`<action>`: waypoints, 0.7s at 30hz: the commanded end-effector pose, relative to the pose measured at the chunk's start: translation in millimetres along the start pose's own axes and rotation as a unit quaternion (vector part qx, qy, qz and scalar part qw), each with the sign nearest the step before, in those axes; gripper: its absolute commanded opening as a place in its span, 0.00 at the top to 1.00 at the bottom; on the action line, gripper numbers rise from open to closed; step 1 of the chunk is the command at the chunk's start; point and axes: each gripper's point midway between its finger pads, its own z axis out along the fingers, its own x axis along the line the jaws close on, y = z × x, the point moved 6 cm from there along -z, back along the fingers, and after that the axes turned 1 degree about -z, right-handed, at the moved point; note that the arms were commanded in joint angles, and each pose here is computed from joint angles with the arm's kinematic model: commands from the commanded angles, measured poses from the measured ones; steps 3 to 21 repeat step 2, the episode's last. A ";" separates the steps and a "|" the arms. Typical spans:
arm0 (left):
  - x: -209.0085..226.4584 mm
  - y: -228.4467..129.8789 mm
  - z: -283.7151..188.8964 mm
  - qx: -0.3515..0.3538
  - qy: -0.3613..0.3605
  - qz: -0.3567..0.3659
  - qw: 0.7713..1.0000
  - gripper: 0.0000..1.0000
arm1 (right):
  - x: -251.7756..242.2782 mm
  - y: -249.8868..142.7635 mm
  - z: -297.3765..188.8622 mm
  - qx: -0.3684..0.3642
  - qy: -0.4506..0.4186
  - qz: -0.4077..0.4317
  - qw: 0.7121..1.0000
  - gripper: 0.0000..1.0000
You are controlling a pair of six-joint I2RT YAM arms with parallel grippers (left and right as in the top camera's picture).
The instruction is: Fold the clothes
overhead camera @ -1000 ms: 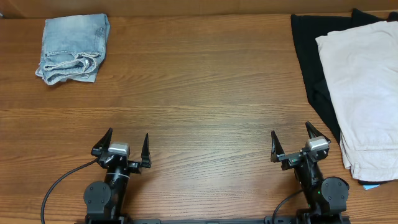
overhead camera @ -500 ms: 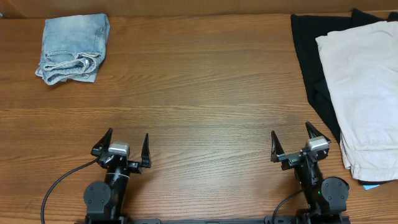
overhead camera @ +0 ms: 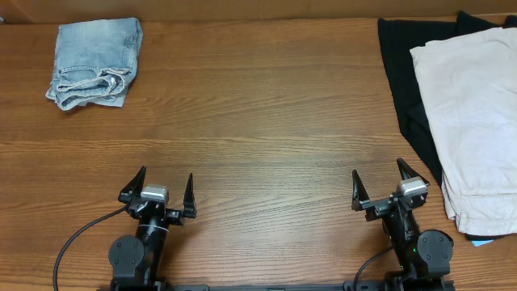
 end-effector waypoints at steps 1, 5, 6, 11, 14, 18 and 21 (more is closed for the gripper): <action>0.0 -0.4 -0.3 -0.003 -0.002 -0.005 1.000 0.00 | -1.2 -1.8 0.0 -0.002 -0.005 -0.002 1.000 0.00; 0.0 -0.4 -0.3 -0.003 -0.002 -0.005 1.000 0.00 | -1.2 -1.8 0.0 -0.002 -0.005 -0.002 1.000 0.00; 0.0 -0.4 -0.3 -0.003 -0.002 -0.005 1.000 0.00 | -1.2 -1.8 0.0 -0.002 -0.005 -0.002 1.000 0.00; 0.0 -0.4 -0.3 -0.003 -0.002 -0.005 1.000 0.00 | -1.2 -1.8 0.0 -0.002 -0.005 -0.002 1.000 0.00; 0.0 -0.4 -0.3 -0.003 -0.002 -0.005 1.000 0.00 | -1.2 -1.8 0.0 -0.002 -0.005 -0.002 1.000 0.00; 0.0 -0.4 -0.3 -0.003 -0.002 -0.005 1.000 0.00 | -1.2 -1.8 0.0 -0.002 -0.005 -0.002 1.000 0.00; 0.0 -0.4 -0.3 -0.003 -0.002 -0.005 1.000 0.00 | -1.2 -1.8 0.0 -0.002 -0.005 -0.002 1.000 0.00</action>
